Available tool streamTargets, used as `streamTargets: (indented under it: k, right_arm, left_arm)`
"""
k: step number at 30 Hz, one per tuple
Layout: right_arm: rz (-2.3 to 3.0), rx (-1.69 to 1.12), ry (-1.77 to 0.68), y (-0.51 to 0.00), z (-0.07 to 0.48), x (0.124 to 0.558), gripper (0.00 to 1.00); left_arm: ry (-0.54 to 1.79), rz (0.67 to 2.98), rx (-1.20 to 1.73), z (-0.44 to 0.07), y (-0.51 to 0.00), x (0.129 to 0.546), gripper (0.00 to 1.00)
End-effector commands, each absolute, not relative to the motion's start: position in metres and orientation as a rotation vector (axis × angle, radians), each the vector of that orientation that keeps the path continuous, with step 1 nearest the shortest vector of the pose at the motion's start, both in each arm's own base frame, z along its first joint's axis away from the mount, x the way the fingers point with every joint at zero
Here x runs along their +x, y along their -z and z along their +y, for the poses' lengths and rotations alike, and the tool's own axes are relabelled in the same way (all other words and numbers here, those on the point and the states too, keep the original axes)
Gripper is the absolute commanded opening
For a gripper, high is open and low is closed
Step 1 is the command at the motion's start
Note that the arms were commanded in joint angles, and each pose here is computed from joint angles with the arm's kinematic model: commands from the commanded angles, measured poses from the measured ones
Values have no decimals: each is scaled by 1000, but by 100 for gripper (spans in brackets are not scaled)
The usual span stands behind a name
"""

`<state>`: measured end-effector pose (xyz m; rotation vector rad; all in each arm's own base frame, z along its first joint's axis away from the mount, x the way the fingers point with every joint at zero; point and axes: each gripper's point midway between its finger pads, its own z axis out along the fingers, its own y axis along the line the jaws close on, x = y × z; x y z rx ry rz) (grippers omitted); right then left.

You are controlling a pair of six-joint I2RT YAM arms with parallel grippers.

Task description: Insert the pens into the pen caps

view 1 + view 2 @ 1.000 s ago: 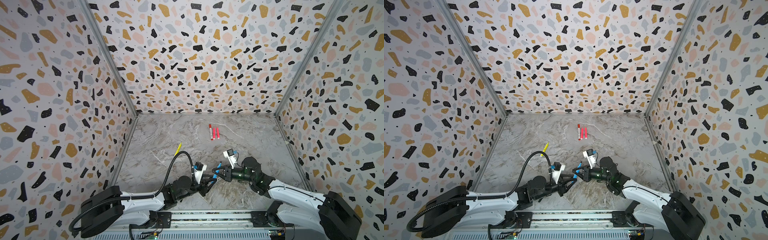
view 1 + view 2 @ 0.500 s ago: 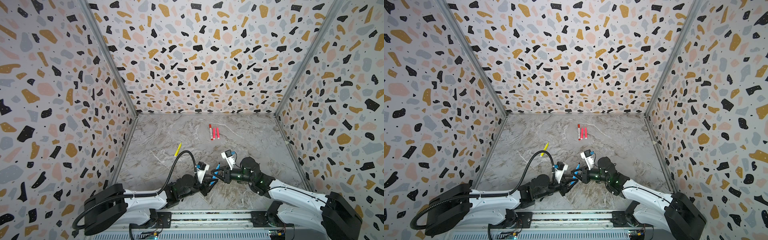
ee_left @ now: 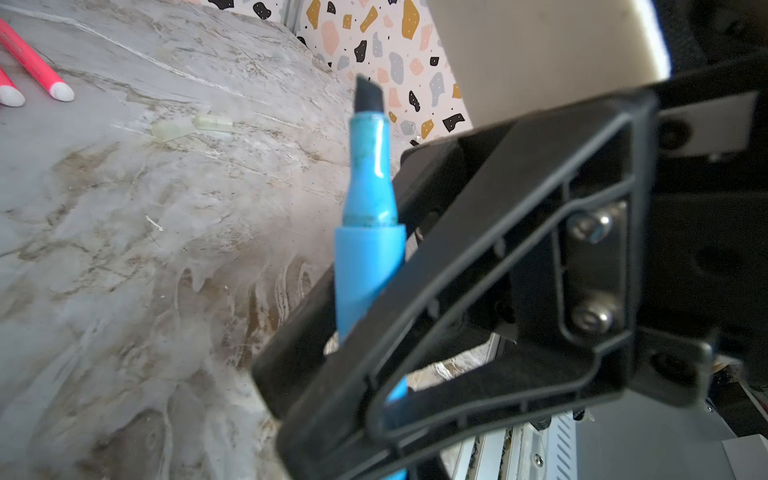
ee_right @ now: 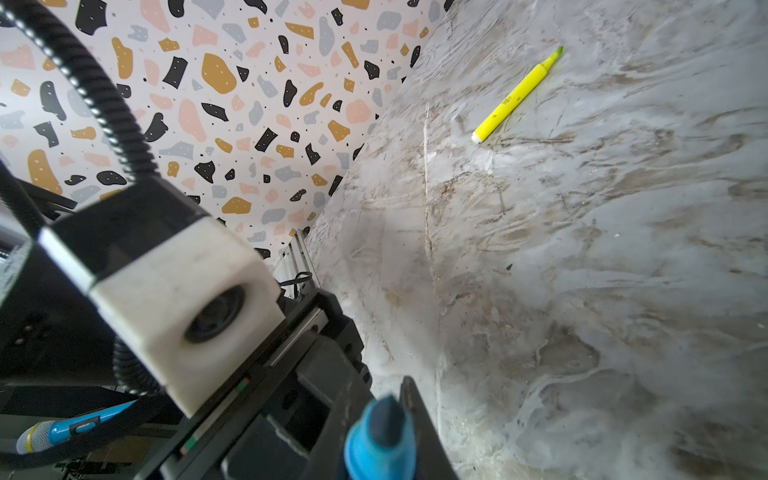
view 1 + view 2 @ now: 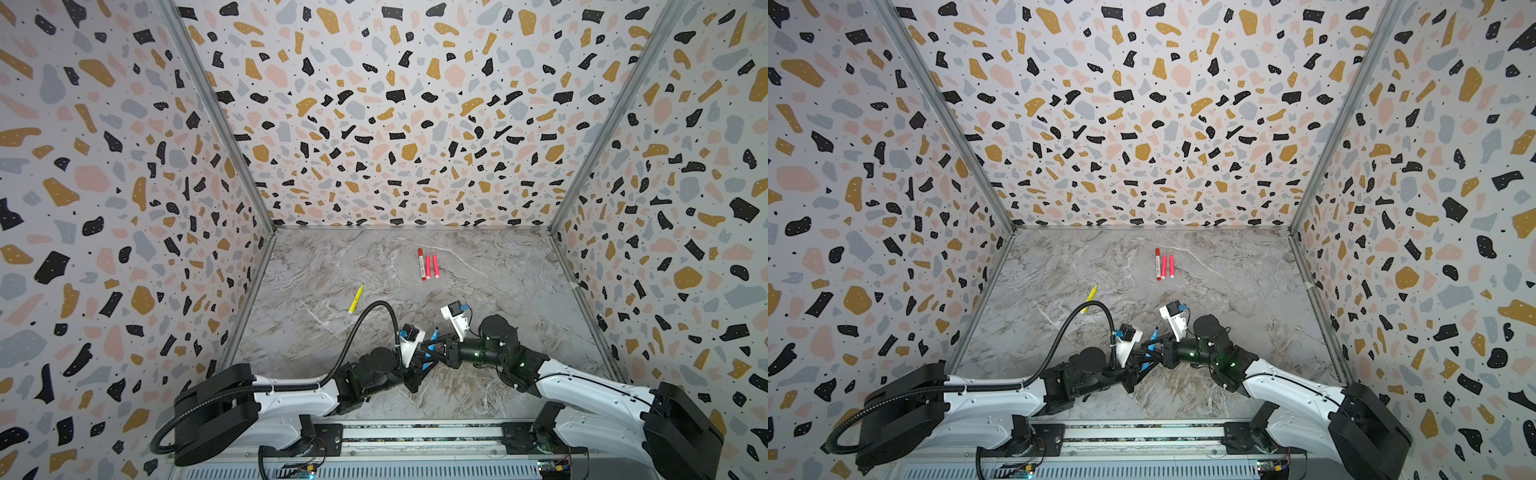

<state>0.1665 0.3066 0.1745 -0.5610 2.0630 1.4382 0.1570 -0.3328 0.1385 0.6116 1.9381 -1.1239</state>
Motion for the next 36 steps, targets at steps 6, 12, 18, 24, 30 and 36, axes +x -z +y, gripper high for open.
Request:
streamTargets:
  k: [6, 12, 18, 24, 30, 36]
  right_arm:
    - [2046, -505, -1316, -187, 298, 183, 57]
    - [2125, -311, -1096, -185, 248, 225, 63]
    - [2219, -164, -844, -174, 188, 271, 64]
    - [2356, -119, -709, -149, 168, 309, 68]
    - [2472, -79, -605, -119, 171, 350, 65]
    - [2542, -36, -542, -95, 178, 391, 66]
  left_arm:
    - [994, 1973, 487, -318, -135, 178, 0]
    - [950, 1997, 484, -310, -124, 178, 0]
    - [937, 2019, 479, -301, -115, 175, 0]
    - [940, 2047, 476, -292, -102, 169, 0]
    - [962, 2063, 452, -283, -95, 163, 0]
    - [991, 2058, 416, -276, -95, 159, 0]
